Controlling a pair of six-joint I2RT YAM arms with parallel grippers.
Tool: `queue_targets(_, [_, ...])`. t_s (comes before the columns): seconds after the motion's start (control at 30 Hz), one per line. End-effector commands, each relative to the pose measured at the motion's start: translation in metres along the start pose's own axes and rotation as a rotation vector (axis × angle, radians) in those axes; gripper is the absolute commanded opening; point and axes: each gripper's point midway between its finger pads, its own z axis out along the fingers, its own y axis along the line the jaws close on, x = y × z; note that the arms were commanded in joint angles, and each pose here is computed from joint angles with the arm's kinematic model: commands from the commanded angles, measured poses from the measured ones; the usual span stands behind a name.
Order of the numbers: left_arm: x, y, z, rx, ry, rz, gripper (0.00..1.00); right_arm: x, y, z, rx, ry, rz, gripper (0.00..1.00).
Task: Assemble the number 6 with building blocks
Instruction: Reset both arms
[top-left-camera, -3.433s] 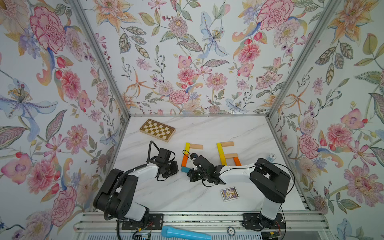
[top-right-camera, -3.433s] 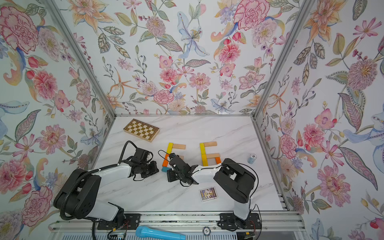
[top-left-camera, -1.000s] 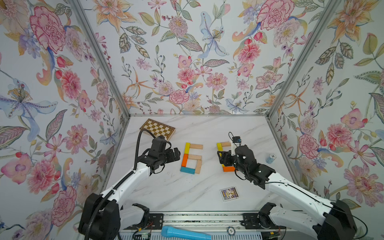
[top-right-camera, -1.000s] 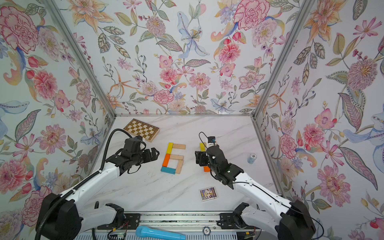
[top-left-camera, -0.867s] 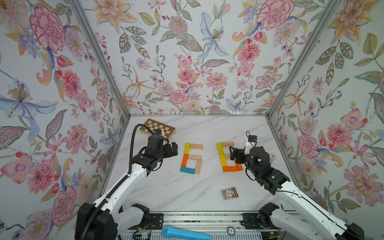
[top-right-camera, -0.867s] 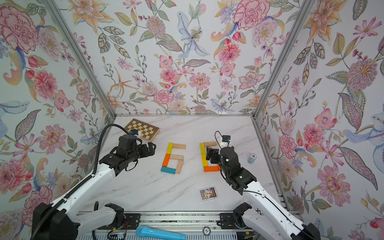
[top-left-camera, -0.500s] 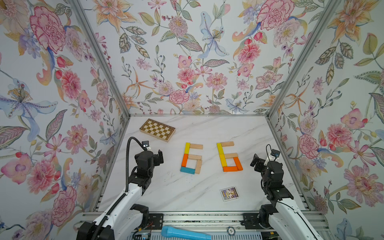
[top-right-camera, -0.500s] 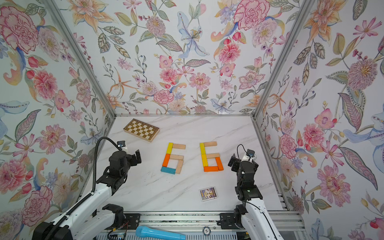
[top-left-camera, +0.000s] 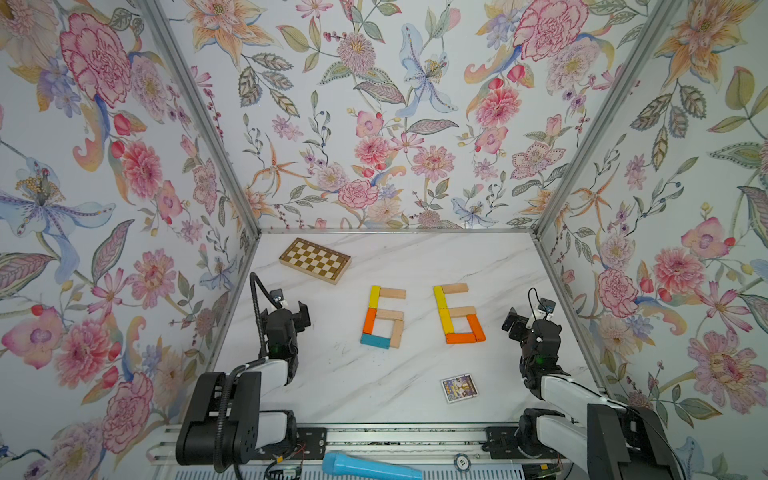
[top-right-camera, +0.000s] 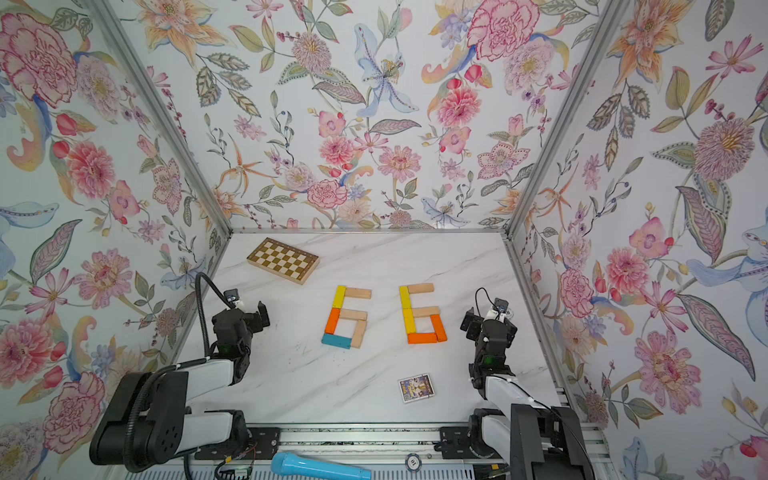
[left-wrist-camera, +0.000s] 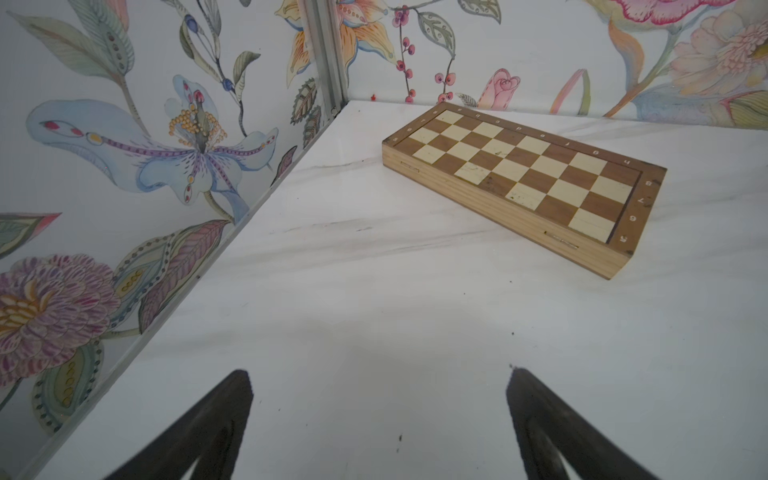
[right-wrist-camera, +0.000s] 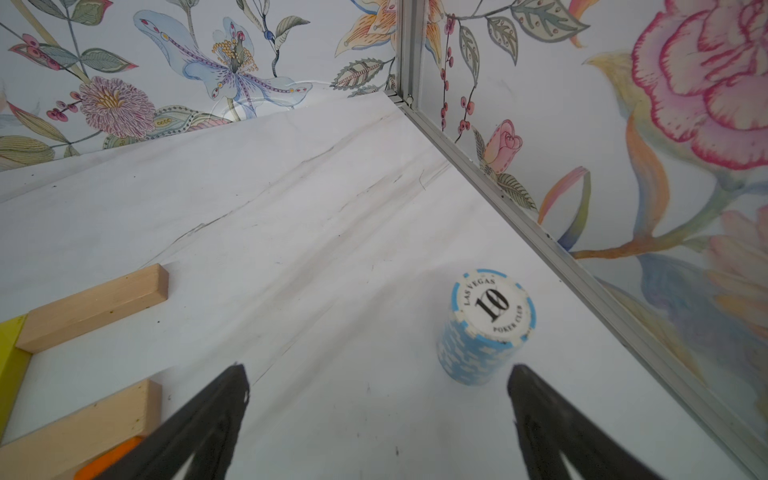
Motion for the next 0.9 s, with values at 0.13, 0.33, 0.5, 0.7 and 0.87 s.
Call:
queue_targets(0.13, [-0.029,-0.024,0.018,0.108,-0.159,0.016,0.99,-0.039,0.020,0.019,-0.094,-0.134,-0.020,0.99])
queue_targets(0.33, [-0.031,-0.024,0.016,0.105,-0.185,0.011,0.99,-0.037,0.032,0.031,-0.153,-0.091,-0.036,0.99])
queue_targets(0.5, [-0.033,-0.010,0.012,0.010,-0.209,-0.015,0.99,-0.026,0.038,0.023,-0.174,-0.228,-0.051,0.99])
queue_targets(0.7, [-0.034,-0.013,0.012,0.020,-0.208,-0.008,0.99,-0.020,0.031,0.054,-0.126,-0.068,-0.019,0.99])
queue_targets(0.87, [-0.033,-0.013,0.012,0.019,-0.205,-0.006,0.99,-0.019,0.029,0.055,-0.134,-0.063,-0.009,0.99])
